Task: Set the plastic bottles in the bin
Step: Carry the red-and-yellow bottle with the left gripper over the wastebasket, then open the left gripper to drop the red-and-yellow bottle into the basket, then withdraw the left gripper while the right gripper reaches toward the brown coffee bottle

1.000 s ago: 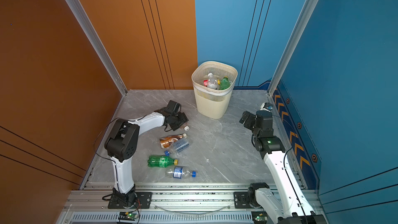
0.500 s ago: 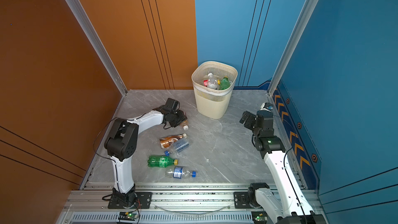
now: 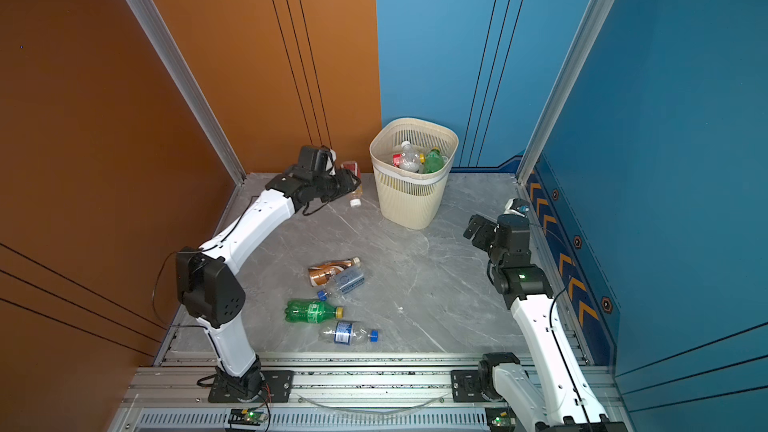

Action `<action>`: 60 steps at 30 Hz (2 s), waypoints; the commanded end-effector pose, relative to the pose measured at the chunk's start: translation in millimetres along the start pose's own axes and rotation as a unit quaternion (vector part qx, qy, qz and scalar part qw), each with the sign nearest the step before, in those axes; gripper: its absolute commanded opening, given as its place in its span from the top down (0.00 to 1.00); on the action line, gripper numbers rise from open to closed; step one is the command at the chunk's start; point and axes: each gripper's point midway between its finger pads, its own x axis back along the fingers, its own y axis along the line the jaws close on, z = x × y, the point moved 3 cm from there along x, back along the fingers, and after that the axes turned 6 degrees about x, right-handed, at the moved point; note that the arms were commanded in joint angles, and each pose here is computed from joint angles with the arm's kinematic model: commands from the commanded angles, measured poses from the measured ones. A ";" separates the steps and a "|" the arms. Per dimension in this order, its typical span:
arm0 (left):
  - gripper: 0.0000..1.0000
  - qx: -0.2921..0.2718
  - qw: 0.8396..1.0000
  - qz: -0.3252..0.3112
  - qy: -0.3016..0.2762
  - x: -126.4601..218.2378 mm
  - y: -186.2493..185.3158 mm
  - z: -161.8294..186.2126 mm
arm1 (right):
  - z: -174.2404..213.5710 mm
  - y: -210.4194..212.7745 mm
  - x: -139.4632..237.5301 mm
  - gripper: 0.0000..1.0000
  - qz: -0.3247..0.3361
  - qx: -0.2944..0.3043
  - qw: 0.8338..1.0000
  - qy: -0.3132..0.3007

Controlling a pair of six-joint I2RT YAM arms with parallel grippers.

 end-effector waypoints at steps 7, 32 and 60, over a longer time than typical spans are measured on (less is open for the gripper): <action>0.59 -0.115 0.990 0.082 -0.028 48.7 -83.4 -31.9 | 6.3 -4.8 9.8 0.00 -0.001 0.002 1.000 0.009; 0.10 -0.058 0.978 0.179 -0.086 -50.9 -122.9 -66.1 | -8.4 -18.8 45.3 0.00 0.012 -0.010 1.000 -0.018; 0.02 -0.021 0.988 -0.048 -0.144 115.5 81.4 38.3 | 51.9 80.0 12.6 0.00 -0.152 0.091 0.979 0.106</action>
